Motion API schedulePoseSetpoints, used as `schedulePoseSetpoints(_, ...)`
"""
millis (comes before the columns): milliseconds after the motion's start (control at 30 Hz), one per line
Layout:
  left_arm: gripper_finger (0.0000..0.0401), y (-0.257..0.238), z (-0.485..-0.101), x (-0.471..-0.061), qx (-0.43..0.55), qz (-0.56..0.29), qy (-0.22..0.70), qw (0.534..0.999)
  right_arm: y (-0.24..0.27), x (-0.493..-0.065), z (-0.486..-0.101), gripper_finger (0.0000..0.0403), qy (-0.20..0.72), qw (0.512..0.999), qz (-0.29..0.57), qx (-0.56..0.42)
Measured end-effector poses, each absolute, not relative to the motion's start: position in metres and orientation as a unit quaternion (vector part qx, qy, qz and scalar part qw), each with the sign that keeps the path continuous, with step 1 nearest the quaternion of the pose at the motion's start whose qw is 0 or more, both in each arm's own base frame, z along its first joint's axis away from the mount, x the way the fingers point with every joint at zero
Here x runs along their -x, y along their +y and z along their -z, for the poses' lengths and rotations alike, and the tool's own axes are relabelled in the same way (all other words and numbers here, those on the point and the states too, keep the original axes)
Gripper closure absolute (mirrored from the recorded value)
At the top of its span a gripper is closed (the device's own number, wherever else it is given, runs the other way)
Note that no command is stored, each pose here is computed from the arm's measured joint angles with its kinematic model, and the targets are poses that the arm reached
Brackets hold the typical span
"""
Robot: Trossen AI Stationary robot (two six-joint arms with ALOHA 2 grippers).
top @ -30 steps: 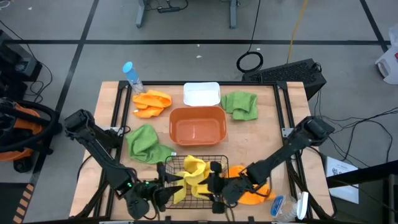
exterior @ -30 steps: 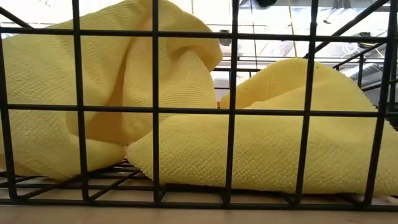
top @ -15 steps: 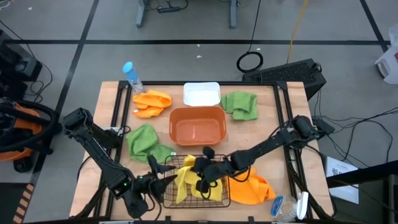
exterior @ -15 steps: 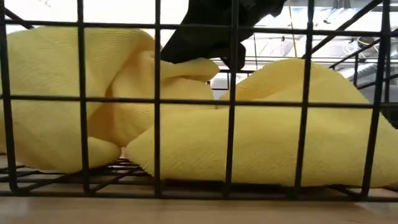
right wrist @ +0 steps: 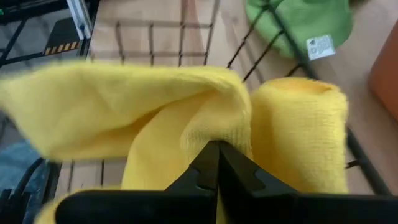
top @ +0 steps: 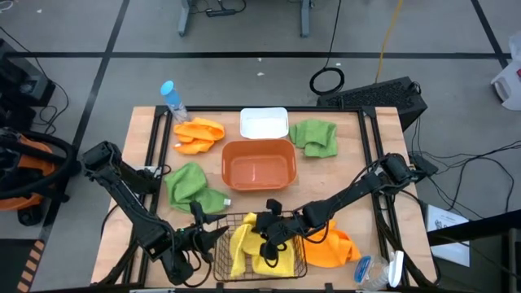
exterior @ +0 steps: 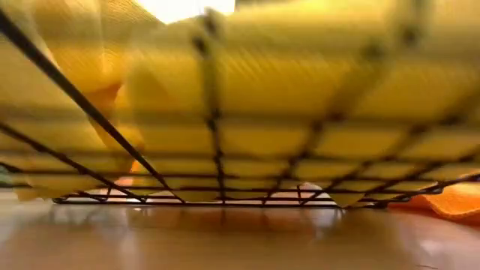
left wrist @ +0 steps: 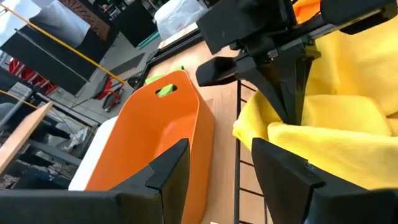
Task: Sort microfiber towel by color & place in baskets
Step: Put the yellow microfiber cloth into the black wire basket
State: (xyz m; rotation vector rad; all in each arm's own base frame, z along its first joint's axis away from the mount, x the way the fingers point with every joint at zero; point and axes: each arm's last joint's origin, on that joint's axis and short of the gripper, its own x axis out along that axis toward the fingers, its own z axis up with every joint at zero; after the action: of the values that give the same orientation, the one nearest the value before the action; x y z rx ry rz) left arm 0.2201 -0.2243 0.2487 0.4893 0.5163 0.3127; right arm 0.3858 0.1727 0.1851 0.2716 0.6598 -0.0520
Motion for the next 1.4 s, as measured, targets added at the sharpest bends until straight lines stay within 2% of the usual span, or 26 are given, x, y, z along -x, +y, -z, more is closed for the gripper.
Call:
schedulePoseSetpoints(833, 0.0221, -0.229, -0.252, -0.224, -0.202, -0.140, 0.240, 0.939, 0.175, -0.394, -0.203, 0.0403, 0.299, 0.947, 0.025, -0.115)
schedulePoseSetpoints(1100, 0.0221, -0.233, -0.245, -0.228, -0.152, -0.111, 0.265, 0.946, 0.185, -0.392, -0.221, 0.0403, 0.333, 0.938, 0.021, -0.091)
schedulePoseSetpoints(1400, 0.0221, -0.235, -0.231, -0.232, -0.159, -0.121, 0.280, 0.939, 0.211, -0.372, -0.228, 0.0402, 0.379, 0.924, 0.027, -0.047)
